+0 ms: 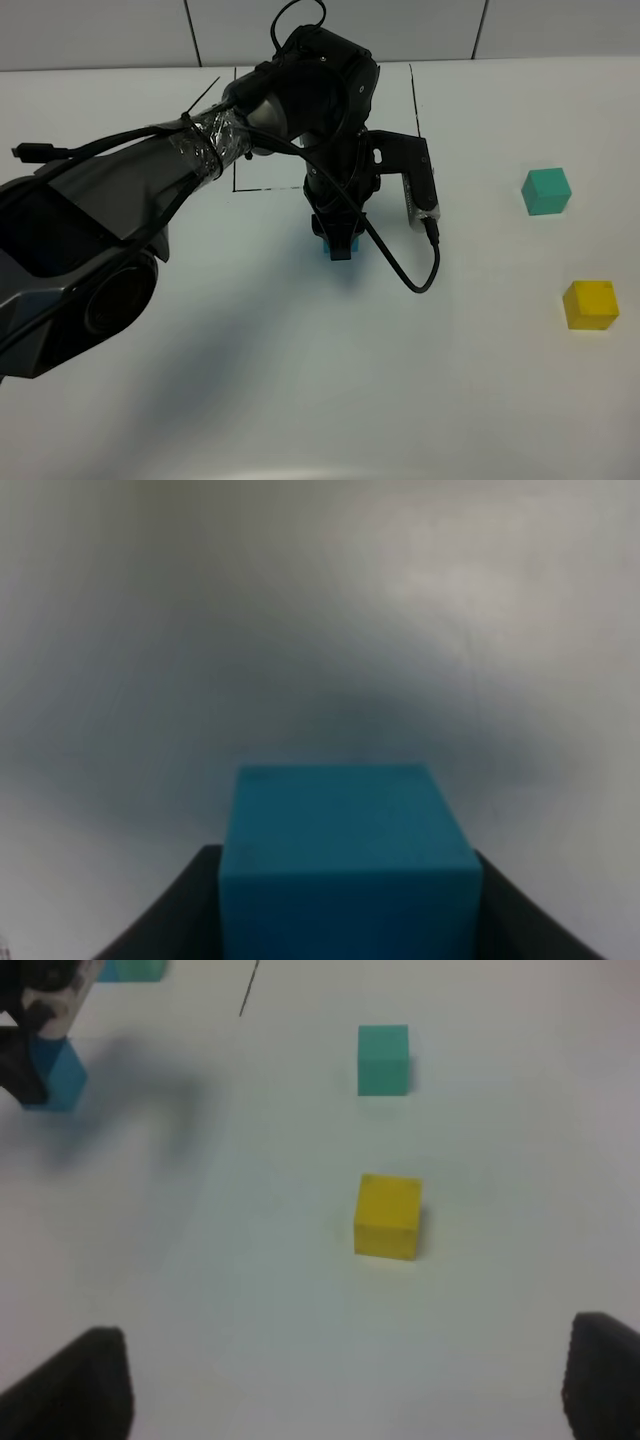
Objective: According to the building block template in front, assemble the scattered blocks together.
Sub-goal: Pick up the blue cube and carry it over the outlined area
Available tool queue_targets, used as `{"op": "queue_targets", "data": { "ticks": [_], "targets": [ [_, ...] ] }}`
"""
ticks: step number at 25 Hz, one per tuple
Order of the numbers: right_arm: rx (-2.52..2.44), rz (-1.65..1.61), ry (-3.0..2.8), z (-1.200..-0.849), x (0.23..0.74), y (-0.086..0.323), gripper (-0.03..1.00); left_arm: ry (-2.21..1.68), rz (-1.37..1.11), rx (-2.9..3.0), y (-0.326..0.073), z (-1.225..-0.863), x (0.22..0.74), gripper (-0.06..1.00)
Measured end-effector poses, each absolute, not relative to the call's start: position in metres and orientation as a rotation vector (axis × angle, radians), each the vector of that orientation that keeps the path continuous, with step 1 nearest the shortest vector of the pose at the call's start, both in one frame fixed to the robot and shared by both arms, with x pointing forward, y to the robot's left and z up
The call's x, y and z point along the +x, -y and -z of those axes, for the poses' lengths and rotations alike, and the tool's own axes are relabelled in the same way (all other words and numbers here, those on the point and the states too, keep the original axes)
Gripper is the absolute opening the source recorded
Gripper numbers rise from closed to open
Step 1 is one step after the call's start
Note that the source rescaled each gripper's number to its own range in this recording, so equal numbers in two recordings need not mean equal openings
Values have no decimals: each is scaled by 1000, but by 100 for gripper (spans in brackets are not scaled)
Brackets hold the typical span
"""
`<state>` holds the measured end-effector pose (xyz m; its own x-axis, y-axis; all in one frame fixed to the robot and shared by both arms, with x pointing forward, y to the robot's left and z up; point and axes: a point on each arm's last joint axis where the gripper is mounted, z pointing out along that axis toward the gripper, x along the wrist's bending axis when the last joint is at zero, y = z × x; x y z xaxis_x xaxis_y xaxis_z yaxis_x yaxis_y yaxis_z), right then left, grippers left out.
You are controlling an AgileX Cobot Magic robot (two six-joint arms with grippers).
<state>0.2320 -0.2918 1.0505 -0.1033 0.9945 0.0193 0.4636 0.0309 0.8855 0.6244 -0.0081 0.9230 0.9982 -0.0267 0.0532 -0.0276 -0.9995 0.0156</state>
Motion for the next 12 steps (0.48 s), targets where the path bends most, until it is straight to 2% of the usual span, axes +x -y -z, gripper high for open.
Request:
{"op": "queue_targets", "data": {
  "ticks": [7,12],
  "targets": [
    [1501,-1015,-1645,-1051,232,292,75,56,-135,3094,12,-921,628,0],
    [1501,-1015,-1645,-1051,232,292,75,61,-100,3113,12,-905,628,0]
  ]
}}
